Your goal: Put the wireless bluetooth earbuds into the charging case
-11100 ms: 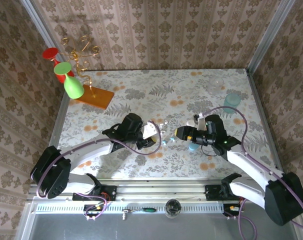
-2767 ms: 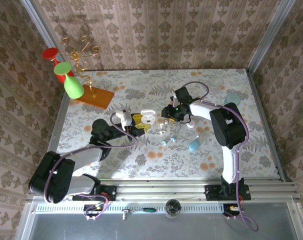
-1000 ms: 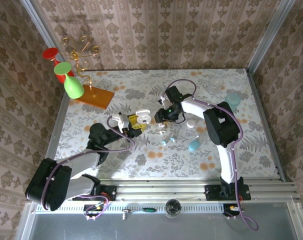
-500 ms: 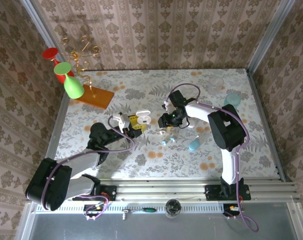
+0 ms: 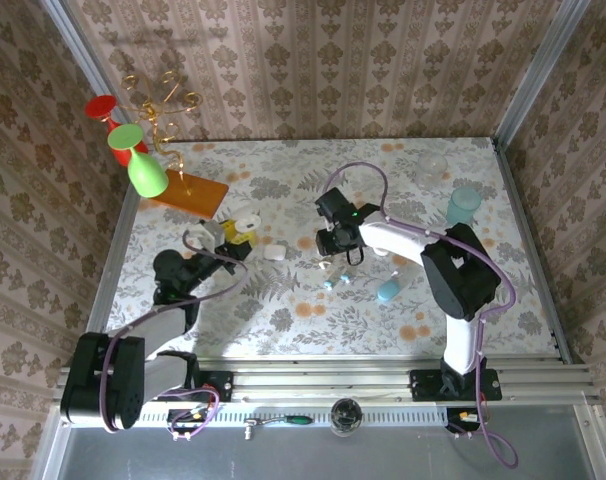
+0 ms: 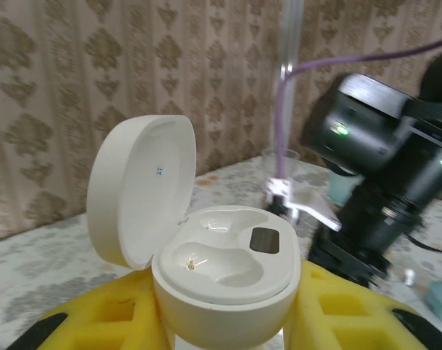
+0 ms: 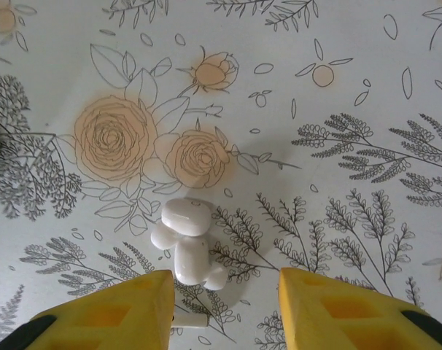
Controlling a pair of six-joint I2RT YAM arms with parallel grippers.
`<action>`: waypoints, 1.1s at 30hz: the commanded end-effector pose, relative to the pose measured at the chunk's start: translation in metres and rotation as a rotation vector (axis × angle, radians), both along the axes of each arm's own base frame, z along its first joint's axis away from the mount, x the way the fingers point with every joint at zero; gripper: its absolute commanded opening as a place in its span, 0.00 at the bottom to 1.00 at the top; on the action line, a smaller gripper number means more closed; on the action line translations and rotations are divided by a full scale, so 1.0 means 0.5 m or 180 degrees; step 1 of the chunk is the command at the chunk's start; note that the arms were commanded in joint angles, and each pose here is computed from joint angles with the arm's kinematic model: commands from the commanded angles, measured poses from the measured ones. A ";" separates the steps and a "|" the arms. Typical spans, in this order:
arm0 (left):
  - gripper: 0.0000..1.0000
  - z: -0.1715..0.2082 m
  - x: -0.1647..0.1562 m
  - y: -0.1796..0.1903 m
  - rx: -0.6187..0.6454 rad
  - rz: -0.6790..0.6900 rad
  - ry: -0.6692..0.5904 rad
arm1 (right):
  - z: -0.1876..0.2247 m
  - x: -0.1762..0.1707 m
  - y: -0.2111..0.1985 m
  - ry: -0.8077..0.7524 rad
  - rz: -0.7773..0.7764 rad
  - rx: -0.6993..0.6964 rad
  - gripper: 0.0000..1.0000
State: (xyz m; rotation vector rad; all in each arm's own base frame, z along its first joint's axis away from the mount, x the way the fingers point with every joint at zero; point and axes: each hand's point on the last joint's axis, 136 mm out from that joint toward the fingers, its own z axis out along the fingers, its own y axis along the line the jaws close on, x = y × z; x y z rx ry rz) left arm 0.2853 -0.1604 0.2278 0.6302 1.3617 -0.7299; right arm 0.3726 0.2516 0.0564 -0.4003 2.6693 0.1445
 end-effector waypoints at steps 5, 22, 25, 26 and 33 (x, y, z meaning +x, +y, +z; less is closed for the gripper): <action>0.35 0.044 0.016 0.044 0.0002 0.0250 -0.0180 | 0.007 0.014 -0.012 -0.0288 -0.0026 -0.0945 0.43; 0.35 0.046 0.013 0.038 -0.0013 0.0170 -0.0172 | -0.060 0.008 0.022 0.0001 0.0231 -0.1181 0.31; 0.35 0.047 0.013 0.037 -0.0008 0.0161 -0.0177 | -0.064 0.006 0.020 0.0037 0.0240 -0.1195 0.26; 0.35 0.046 0.012 0.037 -0.0008 0.0157 -0.0174 | -0.063 0.005 0.018 0.0041 0.0242 -0.1209 0.25; 0.35 0.044 0.011 0.033 0.0017 0.0136 -0.0174 | -0.045 -0.001 0.016 0.0067 0.0275 -0.1146 0.31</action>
